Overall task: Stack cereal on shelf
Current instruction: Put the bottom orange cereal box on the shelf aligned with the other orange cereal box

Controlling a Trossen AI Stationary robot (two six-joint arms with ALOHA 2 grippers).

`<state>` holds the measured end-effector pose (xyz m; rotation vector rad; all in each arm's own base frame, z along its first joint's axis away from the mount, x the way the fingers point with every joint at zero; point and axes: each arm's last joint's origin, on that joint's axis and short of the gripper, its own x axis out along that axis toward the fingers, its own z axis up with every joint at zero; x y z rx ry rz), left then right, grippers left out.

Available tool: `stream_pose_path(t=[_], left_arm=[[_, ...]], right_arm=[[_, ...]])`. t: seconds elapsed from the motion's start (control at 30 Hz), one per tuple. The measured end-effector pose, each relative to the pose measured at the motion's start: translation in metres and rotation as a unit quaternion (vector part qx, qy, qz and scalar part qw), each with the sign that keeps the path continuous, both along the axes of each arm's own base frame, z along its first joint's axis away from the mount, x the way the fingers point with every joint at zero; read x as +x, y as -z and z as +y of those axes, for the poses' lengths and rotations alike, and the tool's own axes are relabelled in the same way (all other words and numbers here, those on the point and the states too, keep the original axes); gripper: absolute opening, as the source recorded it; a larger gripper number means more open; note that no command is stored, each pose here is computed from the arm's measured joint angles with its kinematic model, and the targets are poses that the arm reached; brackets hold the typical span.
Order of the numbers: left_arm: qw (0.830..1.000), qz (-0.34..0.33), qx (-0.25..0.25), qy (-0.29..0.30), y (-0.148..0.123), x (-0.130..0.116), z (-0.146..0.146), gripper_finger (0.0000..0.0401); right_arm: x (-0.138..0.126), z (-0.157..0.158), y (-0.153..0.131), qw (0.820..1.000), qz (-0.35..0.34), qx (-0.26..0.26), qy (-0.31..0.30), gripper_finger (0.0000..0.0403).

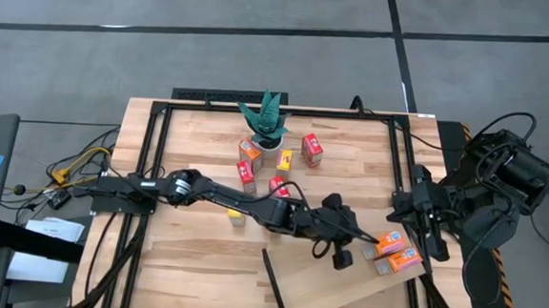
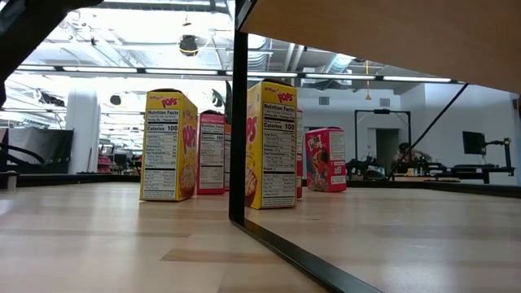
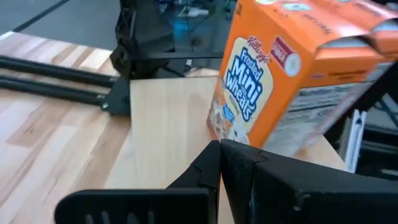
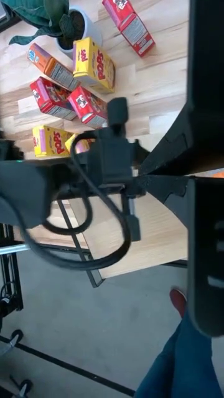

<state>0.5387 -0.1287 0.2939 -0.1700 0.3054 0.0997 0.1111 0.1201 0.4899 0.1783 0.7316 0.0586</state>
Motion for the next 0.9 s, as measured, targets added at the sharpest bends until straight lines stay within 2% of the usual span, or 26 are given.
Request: stream_pose_path(t=[0.1,0.27,0.33,0.57,0.73,0.9], left_arm=[[1.000,-0.001,-0.008,0.024,-0.011,-0.005,-0.001,0.0000],[0.994,0.012,-0.044,0.104,-0.010,-0.006,-0.007,0.0000],[0.992,0.009,-0.050,0.118,-0.009,-0.005,-0.009,0.0000],[0.992,-0.042,-0.037,0.115,0.000,0.008,-0.006,0.0000],[0.992,-0.051,-0.037,0.106,0.010,0.014,0.000,0.0000],[0.991,-0.067,-0.046,0.109,0.011,0.017,0.001,0.0000]], right_arm=[[0.000,0.000,0.000,1.000,0.000,0.000,0.000,0.0034],[0.000,0.000,0.000,1.000,0.000,0.000,0.000,0.0029],[0.000,0.000,0.000,1.000,0.000,0.000,-0.001,0.0024],[0.000,0.000,0.000,1.000,0.000,-0.001,-0.001,0.0021],[0.000,0.000,0.000,1.000,0.000,-0.001,-0.001,0.0035],[0.000,0.000,0.000,1.000,0.000,-0.001,-0.001,0.0034]])
